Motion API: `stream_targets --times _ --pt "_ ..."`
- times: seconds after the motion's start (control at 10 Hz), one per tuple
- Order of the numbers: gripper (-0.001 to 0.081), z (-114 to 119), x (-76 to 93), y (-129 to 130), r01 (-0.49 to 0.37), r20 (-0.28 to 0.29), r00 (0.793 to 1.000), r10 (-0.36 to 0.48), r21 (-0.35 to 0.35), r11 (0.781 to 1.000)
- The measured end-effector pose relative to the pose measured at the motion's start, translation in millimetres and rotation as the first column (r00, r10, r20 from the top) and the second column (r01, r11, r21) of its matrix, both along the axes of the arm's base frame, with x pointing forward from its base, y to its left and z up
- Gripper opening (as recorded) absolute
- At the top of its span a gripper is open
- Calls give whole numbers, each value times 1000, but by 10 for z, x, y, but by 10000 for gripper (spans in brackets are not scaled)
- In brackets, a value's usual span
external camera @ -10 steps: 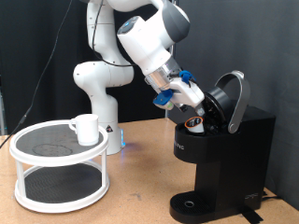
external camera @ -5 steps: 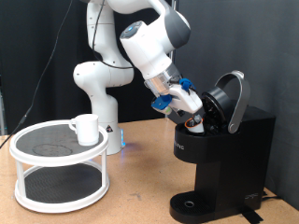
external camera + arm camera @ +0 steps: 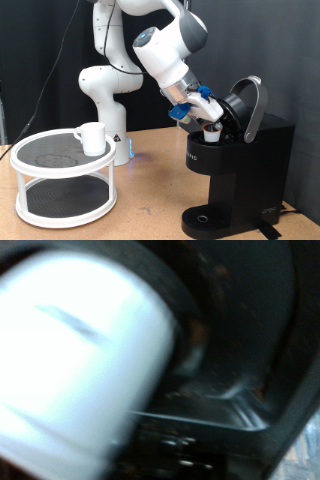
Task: Make a cup of coffee with the keurig machine
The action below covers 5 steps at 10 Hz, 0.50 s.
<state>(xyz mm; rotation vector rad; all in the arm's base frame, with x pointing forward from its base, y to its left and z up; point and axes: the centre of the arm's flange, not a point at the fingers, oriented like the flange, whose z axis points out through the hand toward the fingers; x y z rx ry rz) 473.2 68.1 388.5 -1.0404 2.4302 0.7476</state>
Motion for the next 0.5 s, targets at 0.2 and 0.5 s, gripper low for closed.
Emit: stream_targets --times 0.2,0.5 --pt "734 -34 -41 83 -20 -19 1000 21 11 1000" --pt "734 -35 -66 124 -18 -23 1000 18 21 1000"
